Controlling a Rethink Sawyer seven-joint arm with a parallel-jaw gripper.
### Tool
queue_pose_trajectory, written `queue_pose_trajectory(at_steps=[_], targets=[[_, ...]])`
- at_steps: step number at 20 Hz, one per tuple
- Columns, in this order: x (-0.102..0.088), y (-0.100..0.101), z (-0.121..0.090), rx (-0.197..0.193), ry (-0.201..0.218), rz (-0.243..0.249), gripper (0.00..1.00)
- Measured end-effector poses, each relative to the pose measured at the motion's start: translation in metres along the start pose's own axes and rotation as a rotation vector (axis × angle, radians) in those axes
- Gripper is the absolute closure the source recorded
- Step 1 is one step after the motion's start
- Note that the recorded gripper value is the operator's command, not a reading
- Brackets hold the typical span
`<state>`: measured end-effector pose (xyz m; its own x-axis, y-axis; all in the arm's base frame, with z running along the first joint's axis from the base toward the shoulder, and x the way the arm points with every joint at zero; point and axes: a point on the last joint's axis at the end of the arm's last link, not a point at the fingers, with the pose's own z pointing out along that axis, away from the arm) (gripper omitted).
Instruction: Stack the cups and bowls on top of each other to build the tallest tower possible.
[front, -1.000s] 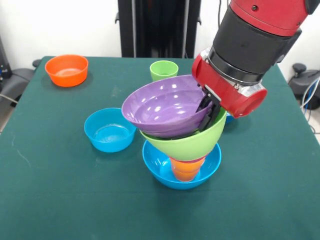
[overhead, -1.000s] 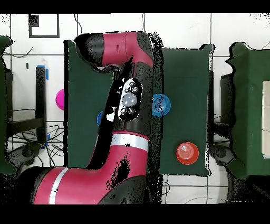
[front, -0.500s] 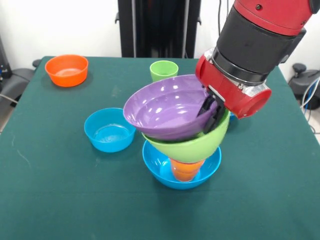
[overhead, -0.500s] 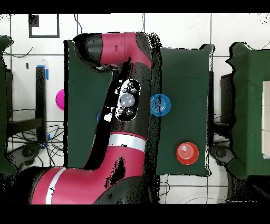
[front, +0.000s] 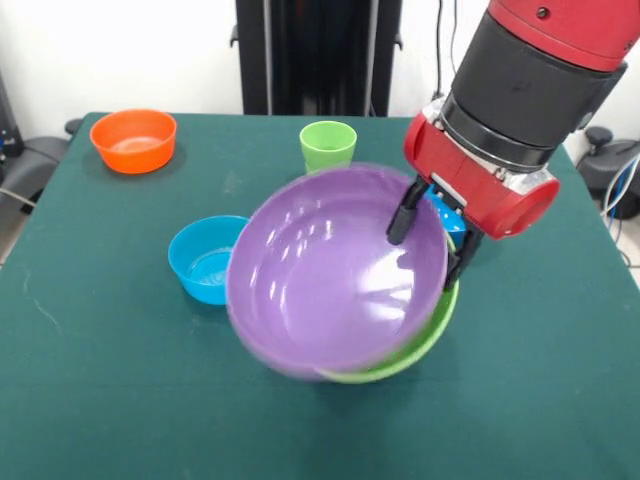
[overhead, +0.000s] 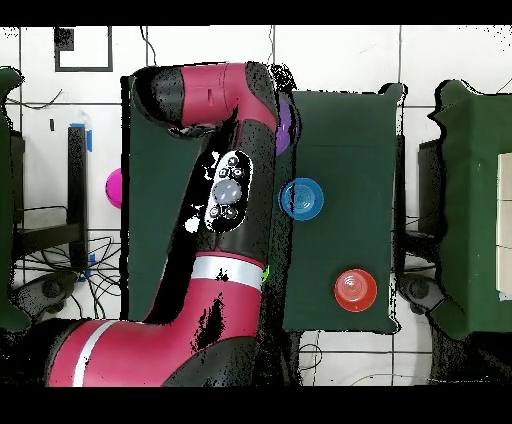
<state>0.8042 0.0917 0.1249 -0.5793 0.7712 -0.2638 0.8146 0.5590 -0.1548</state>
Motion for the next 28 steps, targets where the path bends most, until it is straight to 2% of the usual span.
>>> queue_pose_trajectory(at_steps=[4,10,20,28], targets=[[0.0,0.004,-0.002,-0.021,-0.006,0.003,0.0],[-0.006,0.011,-0.011,-0.083,-0.027,0.021,0.0],[-0.017,0.009,-0.033,-0.126,-0.053,0.039,0.0],[-0.022,-0.003,-0.049,-0.14,-0.061,0.055,0.0]])
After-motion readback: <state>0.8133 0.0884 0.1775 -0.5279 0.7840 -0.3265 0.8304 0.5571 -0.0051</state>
